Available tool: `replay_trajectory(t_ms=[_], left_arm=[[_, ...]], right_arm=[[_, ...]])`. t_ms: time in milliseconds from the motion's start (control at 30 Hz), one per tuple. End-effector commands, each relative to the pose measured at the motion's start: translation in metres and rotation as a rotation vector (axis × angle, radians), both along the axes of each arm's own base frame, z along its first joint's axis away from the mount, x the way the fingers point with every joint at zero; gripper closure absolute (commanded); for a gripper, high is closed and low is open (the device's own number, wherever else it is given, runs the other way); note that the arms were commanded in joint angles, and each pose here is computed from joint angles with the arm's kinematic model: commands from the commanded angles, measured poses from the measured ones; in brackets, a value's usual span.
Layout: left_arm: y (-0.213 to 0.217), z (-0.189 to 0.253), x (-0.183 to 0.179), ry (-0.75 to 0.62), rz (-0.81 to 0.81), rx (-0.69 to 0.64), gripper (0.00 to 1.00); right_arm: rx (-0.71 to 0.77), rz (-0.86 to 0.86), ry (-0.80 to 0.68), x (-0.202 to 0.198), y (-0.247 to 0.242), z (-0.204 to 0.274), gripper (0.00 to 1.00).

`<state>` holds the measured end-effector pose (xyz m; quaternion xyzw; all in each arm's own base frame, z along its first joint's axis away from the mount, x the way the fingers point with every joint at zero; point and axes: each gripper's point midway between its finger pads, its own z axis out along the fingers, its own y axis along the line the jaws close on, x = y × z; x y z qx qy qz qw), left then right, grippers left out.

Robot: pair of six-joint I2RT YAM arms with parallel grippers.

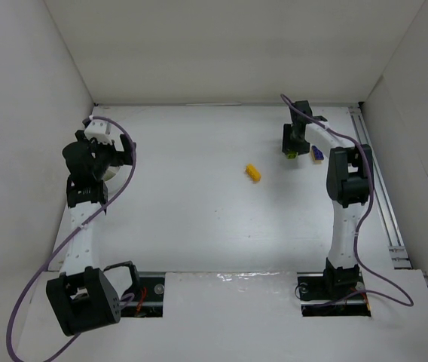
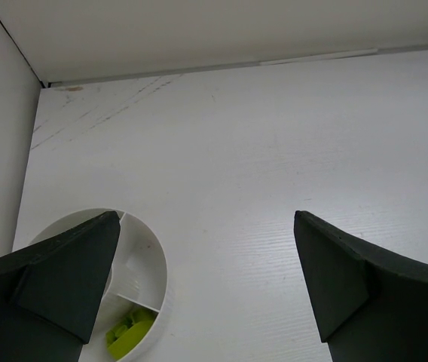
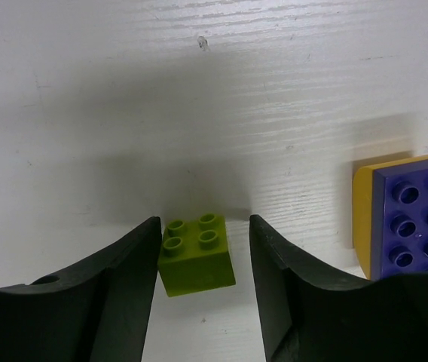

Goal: Sort the legos into containers by color

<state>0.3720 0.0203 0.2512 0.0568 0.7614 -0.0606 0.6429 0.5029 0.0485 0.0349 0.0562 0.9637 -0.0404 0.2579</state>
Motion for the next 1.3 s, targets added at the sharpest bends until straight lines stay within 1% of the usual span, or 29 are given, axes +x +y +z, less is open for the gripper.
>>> replay_trajectory(t_ms=[0,100,133,200,267,333,367,400,433,467,500,533,567,633,667,733,767,833,867,900,933,967,1000,1033,1067,1100,1167,1200,1267], left_arm=[[-0.002,0.014,0.003,-0.055,-0.008,0.007,0.01],[-0.004,0.012,0.003,-0.061,-0.034,0.035,0.01],[-0.005,0.010,0.002,-0.055,-0.045,0.042,0.01],[-0.011,0.006,0.000,-0.050,-0.081,0.045,0.01],[-0.019,0.002,-0.004,-0.039,-0.139,0.060,0.01],[-0.028,-0.001,-0.009,-0.039,-0.192,0.068,0.01],[-0.032,-0.003,-0.011,-0.030,-0.216,0.059,0.01],[-0.044,-0.001,-0.015,-0.040,-0.292,0.058,0.01],[-0.052,-0.002,-0.019,-0.040,-0.343,0.053,0.01],[-0.070,0.005,-0.028,-0.071,-0.467,0.058,0.01],[-0.079,0.004,-0.036,-0.068,-0.532,0.039,0.01],[-0.086,0.002,-0.039,-0.072,-0.587,0.038,0.01],[-0.094,0.000,-0.042,-0.066,-0.633,0.022,0.03],[-0.112,0.001,-0.050,-0.059,-0.732,0.002,0.04],[-0.117,0.007,-0.052,-0.075,-0.762,0.021,0.05],[-0.134,0.002,-0.060,-0.051,-0.831,0.024,0.06],[-0.140,0.007,-0.061,-0.065,-0.855,0.046,0.06],[-0.158,0.007,-0.069,-0.081,-0.927,0.082,0.07],[-0.164,0.007,-0.071,-0.080,-0.940,0.084,0.08],[-0.167,0.008,-0.070,-0.091,-0.941,0.097,0.08],[-0.176,0.010,-0.075,-0.090,-0.953,0.075,0.11],[-0.178,0.021,-0.070,-0.140,-0.948,0.087,0.12],[-0.178,0.016,-0.068,-0.135,-0.932,0.074,0.14],[-0.183,0.021,-0.069,-0.156,-0.946,0.069,0.15],[-0.189,0.025,-0.070,-0.172,-0.950,0.051,0.19],[-0.193,0.030,-0.070,-0.183,-0.956,0.041,0.21],[-0.202,0.029,-0.071,-0.175,-0.977,0.005,0.26],[-0.201,0.039,-0.065,-0.221,-0.953,0.011,0.29],[-0.208,0.038,-0.067,-0.226,-0.950,-0.007,0.33]], right_arm=[[-0.002,0.027,-0.008,0.005,0.006,0.006,0.45],[0.013,0.046,-0.004,0.005,0.010,0.005,0.52],[0.012,0.046,0.005,0.003,0.010,0.005,0.58],[0.033,0.068,0.009,0.002,0.014,0.004,0.64],[0.067,0.090,0.014,0.000,0.017,0.008,0.76],[0.162,0.155,-0.008,0.004,0.037,0.021,0.84],[0.200,0.192,-0.012,0.002,0.045,0.031,0.90],[0.239,0.214,0.001,-0.001,0.053,0.035,0.93],[0.341,0.278,-0.026,0.001,0.073,0.057,0.95],[0.447,0.341,-0.009,-0.007,0.093,0.069,0.97],[0.448,0.344,-0.021,-0.004,0.094,0.076,0.98],[0.564,0.428,-0.017,-0.012,0.119,0.093,0.98],[0.620,0.472,-0.037,-0.009,0.130,0.110,0.98],[0.729,0.545,-0.017,-0.021,0.155,0.133,0.98],[0.829,0.611,0.001,-0.035,0.177,0.149,0.98],[0.917,0.653,0.027,-0.049,0.199,0.161,0.98],[0.993,0.711,0.057,-0.064,0.218,0.172,0.98],[1.100,0.721,0.093,-0.074,0.237,0.186,0.98],[1.184,0.772,0.138,-0.089,0.253,0.197,0.98],[1.228,0.783,0.165,-0.096,0.260,0.202,0.98],[1.288,0.751,0.225,-0.102,0.267,0.211,0.98],[1.322,0.808,0.194,-0.101,0.276,0.221,0.98],[1.375,0.858,0.238,-0.114,0.286,0.231,0.98],[1.424,0.817,0.313,-0.120,0.291,0.237,0.98],[1.432,0.883,0.266,-0.120,0.297,0.246,0.98],[1.437,0.882,0.265,-0.119,0.297,0.249,0.98],[1.437,0.914,0.273,-0.126,0.309,0.255,0.98],[1.443,0.932,0.289,-0.132,0.314,0.260,0.98],[1.453,0.916,0.322,-0.134,0.319,0.260,0.98]])
